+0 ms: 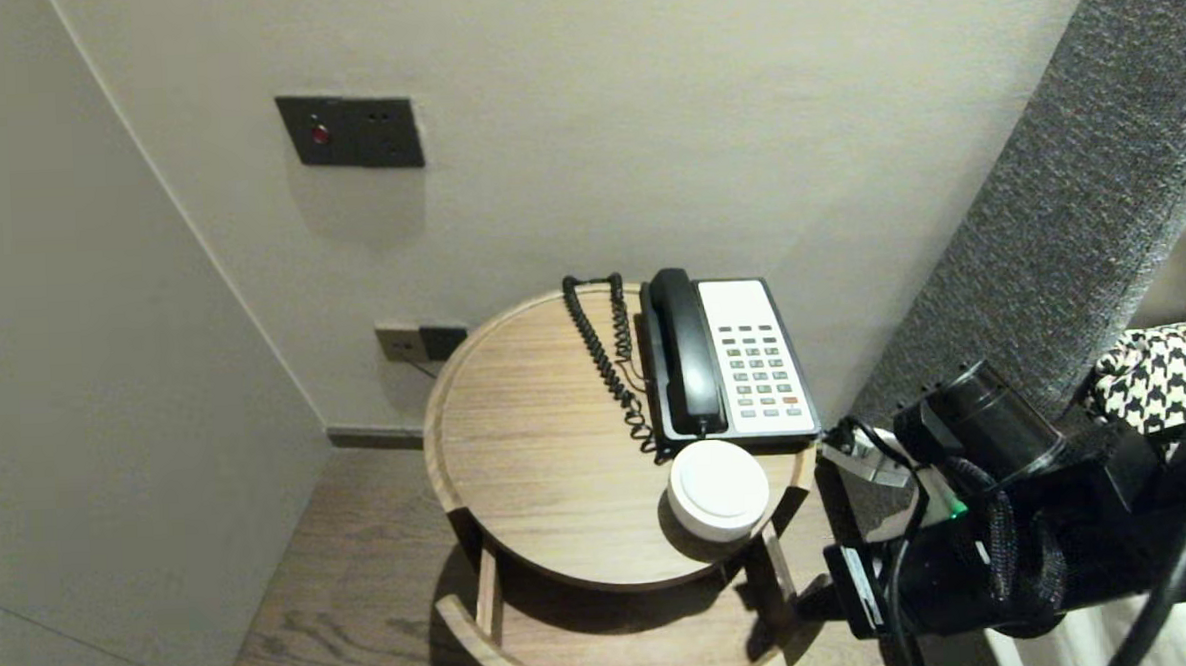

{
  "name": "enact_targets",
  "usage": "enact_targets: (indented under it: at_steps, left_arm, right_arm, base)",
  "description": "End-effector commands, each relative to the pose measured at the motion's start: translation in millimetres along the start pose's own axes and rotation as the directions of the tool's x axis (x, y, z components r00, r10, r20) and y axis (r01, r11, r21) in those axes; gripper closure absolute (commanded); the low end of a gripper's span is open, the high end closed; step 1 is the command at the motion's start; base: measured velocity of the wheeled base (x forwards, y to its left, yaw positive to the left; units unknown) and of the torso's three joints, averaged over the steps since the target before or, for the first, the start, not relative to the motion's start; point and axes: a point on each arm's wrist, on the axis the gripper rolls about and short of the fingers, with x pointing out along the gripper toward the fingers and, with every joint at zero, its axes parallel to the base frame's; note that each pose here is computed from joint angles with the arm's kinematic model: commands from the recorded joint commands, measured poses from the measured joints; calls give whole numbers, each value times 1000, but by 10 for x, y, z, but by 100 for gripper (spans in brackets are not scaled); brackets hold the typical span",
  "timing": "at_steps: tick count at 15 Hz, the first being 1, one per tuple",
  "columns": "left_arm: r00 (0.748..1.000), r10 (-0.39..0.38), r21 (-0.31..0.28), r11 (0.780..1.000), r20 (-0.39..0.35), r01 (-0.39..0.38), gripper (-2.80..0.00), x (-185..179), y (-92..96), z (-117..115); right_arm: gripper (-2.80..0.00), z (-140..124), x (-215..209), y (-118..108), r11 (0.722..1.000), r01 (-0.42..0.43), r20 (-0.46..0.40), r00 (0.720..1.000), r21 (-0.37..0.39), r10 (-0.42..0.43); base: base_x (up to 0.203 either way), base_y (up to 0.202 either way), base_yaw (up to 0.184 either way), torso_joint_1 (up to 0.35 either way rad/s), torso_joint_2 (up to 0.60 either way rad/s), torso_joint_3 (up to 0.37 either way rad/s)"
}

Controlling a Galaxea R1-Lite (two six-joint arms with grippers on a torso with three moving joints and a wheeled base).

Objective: Open the nightstand drawer

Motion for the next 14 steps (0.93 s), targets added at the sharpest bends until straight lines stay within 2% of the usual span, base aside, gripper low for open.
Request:
enact_targets:
  at_steps: [1,6,11,14]
  left_arm:
    - [1000,1,0,1000,1,-1,0,-2,0,-1]
    - [1000,1,0,1000,3,-1,0,-2,0,0]
    - [1000,1,0,1000,1,-1,0,-2,0,-1]
    - [1000,1,0,1000,1,-1,0,-2,0,-1]
  right_arm:
    - [0,-110,-90,9,1000,-13,4,1000,-11,13]
    - [0,-332,-125,-31,1000,-13,-35,999,-23,12]
    - [0,-418,-187,-34,999,-24,-34,999,-33,23]
    - [0,-515,-178,-57,999,-39,-70,997,-36,36]
  base:
    - [0,0,0,0,0,0]
    - [0,0,0,0,0,0]
    - [0,0,0,0,0,0]
    - [0,0,0,0,0,0]
